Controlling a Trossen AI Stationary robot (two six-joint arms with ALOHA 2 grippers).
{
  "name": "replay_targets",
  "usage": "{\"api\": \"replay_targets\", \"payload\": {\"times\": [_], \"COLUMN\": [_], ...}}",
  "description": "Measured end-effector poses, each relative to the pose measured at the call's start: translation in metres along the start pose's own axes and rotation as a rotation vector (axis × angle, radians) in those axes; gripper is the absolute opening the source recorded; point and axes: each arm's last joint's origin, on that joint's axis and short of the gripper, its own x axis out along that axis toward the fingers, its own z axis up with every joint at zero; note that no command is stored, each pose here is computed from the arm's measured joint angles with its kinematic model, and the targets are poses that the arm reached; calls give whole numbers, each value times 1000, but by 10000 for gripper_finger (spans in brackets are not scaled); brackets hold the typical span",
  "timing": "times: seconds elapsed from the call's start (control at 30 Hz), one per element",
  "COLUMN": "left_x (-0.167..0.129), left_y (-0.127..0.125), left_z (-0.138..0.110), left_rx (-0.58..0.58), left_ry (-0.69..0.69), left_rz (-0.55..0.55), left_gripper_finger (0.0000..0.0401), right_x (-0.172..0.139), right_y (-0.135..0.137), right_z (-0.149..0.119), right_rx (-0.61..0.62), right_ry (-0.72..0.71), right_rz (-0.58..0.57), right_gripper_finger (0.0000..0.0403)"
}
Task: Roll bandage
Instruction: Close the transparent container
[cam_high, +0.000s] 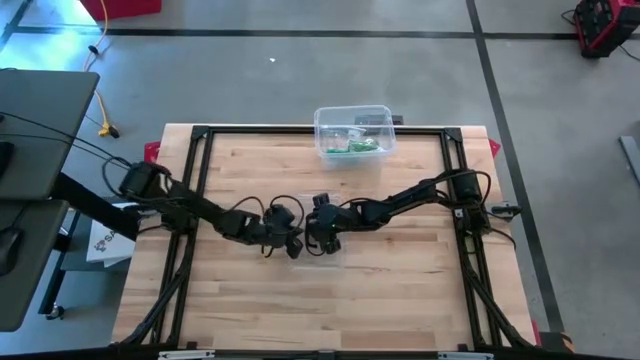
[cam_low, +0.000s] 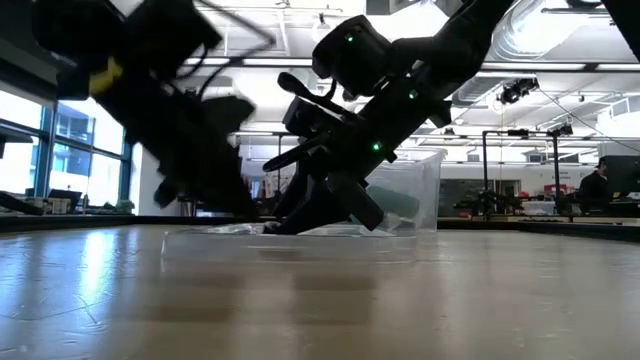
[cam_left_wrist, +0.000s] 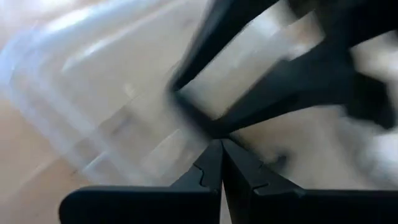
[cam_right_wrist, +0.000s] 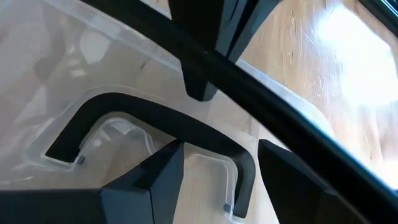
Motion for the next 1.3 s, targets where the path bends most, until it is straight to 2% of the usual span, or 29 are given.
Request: {"api": "replay_targets", "payload": {"times": [0.1, 0.23, 0.53, 0.77, 0.93, 1.13, 1.3], "left_x": [10, 20, 32, 33, 32, 22, 17], "left_y": [7, 6, 1, 1, 1, -8, -8], "left_z": [-9, -14, -19, -16, -16, -14, -8], "left_rx": [-36, -71, -12, 42, 75, 147, 165], "left_ry": [33, 23, -26, -68, -83, -179, -276], "left_rz": [48, 41, -43, -37, -15, 21, 110], "left_gripper_finger": [0, 0, 0, 0, 0, 0, 0], "right_x": [0, 0, 0, 0, -2, -10, -10], "right_y": [0, 1, 1, 1, -1, -6, -5], "right_z": [-1, -1, -3, -2, -1, 3, 3], "right_rx": [-2, -4, -12, -31, -2, 37, 59], "right_ry": [6, 9, 20, -8, -12, -23, -32], "right_rz": [2, -2, 3, 48, 54, 59, 97], "right_gripper_finger": [201, 201, 201, 201, 201, 201, 202]}}
